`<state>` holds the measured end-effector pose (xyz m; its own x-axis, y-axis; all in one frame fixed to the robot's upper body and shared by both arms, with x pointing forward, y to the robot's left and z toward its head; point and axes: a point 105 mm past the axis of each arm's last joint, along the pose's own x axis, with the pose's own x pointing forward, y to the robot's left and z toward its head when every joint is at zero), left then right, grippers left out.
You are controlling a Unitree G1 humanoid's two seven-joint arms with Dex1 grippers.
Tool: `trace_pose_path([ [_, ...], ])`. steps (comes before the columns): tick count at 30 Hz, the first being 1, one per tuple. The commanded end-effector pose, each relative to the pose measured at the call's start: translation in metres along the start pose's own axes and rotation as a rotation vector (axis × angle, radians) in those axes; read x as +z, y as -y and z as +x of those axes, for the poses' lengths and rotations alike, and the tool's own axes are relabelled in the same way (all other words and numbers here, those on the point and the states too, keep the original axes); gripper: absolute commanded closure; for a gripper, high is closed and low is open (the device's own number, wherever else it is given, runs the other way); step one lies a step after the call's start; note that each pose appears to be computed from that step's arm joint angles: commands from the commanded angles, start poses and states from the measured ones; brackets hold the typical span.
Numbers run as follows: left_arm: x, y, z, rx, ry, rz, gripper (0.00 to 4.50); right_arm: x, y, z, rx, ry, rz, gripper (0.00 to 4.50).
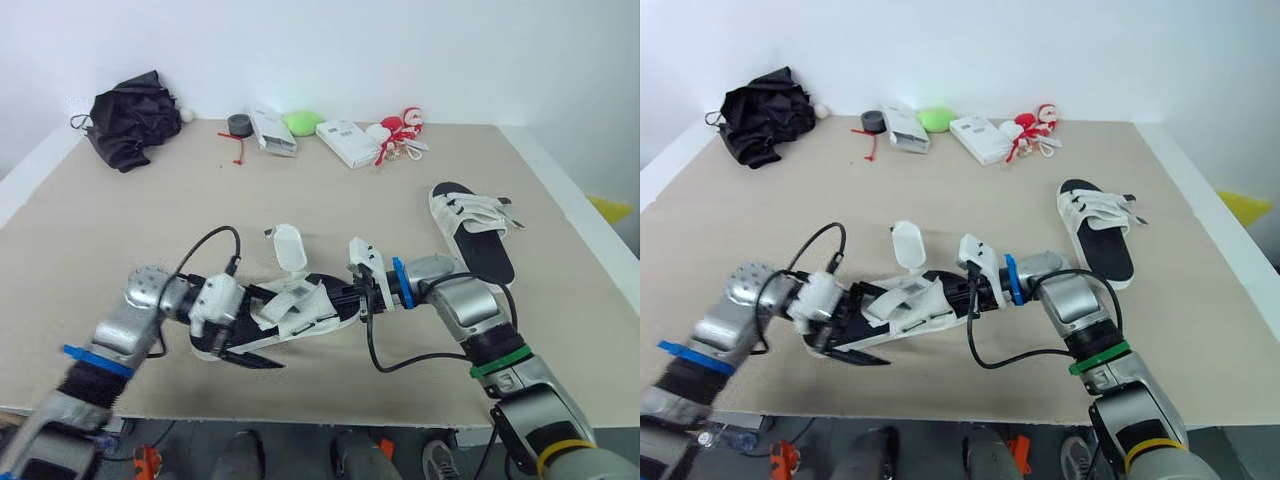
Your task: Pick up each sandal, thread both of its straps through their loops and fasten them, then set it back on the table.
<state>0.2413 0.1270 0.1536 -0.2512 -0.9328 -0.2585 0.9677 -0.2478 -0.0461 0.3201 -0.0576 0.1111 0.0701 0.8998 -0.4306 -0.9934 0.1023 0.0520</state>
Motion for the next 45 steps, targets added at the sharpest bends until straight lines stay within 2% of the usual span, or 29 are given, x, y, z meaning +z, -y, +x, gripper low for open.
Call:
trace_pose_path([
  [1, 0.017, 0.032, -0.011, -0.109, -0.043, -0.329, 0.26, -0.021, 0.002, 0.0, -0.007, -0.07, 0.053, 4.5],
  [4, 0.016, 0.041, -0.026, -0.071, -0.137, -0.407, 0.26, -0.02, 0.002, 0.0, 0.0, -0.072, 0.049, 4.5],
  [7, 0.016, 0.031, -0.038, 0.027, -0.16, -0.371, 0.26, -0.019, 0.002, 0.0, 0.005, -0.073, 0.047, 4.5],
  [10, 0.026, 0.022, -0.045, 0.102, -0.114, -0.343, 0.26, -0.019, 0.002, 0.001, 0.01, -0.075, 0.044, 4.5],
  [13, 0.041, 0.031, -0.042, 0.052, -0.016, -0.377, 0.26, -0.019, 0.002, 0.001, 0.012, -0.076, 0.042, 4.5],
  [15, 0.042, 0.037, -0.035, 0.027, 0.011, -0.401, 0.26, -0.019, 0.003, 0.002, 0.013, -0.076, 0.041, 4.5],
  [21, -0.011, 0.058, -0.015, 0.017, -0.185, -0.476, 0.26, -0.017, 0.004, 0.003, 0.016, -0.075, 0.036, 4.5],
  [25, -0.03, 0.068, -0.014, 0.014, -0.263, -0.494, 0.26, -0.018, 0.003, 0.002, 0.017, -0.075, 0.038, 4.5],
  [28, -0.047, 0.051, -0.013, 0.116, -0.281, -0.437, 0.26, -0.019, 0.002, 0.003, 0.021, -0.076, 0.041, 4.5],
  [32, -0.054, 0.013, -0.02, 0.304, -0.25, -0.371, 0.26, -0.018, 0.002, 0.004, 0.021, -0.073, 0.041, 4.5],
  [35, -0.054, -0.005, -0.027, 0.385, -0.24, -0.348, 0.26, -0.017, 0.003, 0.004, 0.018, -0.072, 0.039, 4.5],
  [39, -0.043, -0.007, -0.021, 0.347, -0.183, -0.354, 0.26, -0.018, 0.002, 0.002, 0.015, -0.073, 0.042, 4.5],
  [45, 0.003, 0.033, -0.005, 0.041, -0.001, -0.454, 0.26, -0.019, 0.002, 0.001, 0.012, -0.074, 0.045, 4.5],
])
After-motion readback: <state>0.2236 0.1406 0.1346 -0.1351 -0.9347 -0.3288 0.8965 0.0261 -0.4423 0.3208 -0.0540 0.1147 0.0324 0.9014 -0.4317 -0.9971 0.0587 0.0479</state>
